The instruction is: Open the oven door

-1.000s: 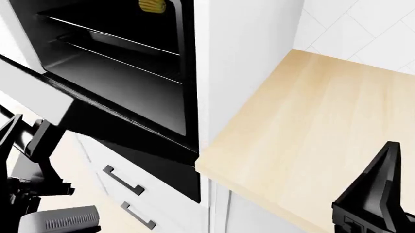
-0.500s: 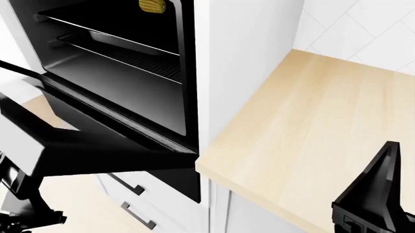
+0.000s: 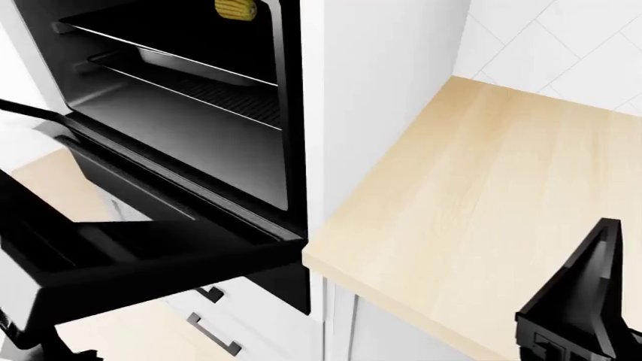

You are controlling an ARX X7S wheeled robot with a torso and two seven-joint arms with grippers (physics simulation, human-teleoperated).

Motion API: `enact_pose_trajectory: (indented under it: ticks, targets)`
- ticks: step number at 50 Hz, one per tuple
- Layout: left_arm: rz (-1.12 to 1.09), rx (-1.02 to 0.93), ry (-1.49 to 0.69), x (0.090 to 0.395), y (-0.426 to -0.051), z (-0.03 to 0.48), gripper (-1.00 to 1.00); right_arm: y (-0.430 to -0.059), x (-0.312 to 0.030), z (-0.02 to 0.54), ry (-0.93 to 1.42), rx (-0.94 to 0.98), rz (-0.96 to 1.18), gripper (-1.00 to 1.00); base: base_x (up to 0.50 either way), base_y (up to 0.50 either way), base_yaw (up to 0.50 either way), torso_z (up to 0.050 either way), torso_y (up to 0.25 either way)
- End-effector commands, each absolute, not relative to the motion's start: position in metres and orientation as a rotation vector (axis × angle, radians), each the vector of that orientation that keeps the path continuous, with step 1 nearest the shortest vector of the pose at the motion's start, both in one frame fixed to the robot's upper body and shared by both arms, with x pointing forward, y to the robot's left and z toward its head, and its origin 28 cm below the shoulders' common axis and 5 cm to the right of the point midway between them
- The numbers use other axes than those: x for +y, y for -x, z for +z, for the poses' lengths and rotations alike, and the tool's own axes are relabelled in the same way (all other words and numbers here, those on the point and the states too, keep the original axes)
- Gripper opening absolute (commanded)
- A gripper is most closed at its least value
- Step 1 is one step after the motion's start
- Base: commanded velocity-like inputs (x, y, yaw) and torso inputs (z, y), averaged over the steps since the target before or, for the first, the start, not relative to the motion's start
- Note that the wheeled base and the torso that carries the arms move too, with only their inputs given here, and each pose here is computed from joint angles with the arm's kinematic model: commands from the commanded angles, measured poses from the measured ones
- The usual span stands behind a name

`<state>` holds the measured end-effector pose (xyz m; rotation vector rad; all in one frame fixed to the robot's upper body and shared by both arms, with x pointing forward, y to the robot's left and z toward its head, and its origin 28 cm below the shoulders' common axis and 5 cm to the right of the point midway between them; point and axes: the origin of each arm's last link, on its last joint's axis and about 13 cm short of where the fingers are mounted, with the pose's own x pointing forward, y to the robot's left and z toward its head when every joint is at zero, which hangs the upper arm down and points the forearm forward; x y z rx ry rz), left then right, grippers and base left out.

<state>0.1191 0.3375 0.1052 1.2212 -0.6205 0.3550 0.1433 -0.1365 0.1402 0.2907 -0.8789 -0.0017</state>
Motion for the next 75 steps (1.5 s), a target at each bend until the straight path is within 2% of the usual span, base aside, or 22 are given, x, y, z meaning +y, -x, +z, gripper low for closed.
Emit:
enact_pose_trajectory:
  ticks: [1, 27, 63, 75]
  targets:
    - [0.201, -0.62, -1.216, 0.327, -0.103, 0.089, -1.0, -0.143, -0.137, 0.141, -0.297, -0.879, -0.004, 1.0, 0.0, 0.0, -0.01, 0.0, 0.0]
    - [0.199, -0.634, -1.204, 0.326, -0.108, 0.093, -1.0, -0.143, -0.137, 0.14, -0.294, -0.88, -0.002, 1.0, 0.0, 0.0, 0.0, 0.0, 0.0]
    - [0.251, -0.564, -1.096, 0.345, -0.059, 0.022, -1.0, -0.143, -0.136, 0.14, -0.291, -0.888, -0.003, 1.0, 0.0, 0.0, 0.0, -0.001, 0.0]
    - [0.311, -0.637, -0.994, 0.348, -0.048, -0.007, -1.0, -0.143, -0.136, 0.14, -0.292, -0.889, -0.004, 1.0, 0.0, 0.0, 0.0, -0.001, 0.0]
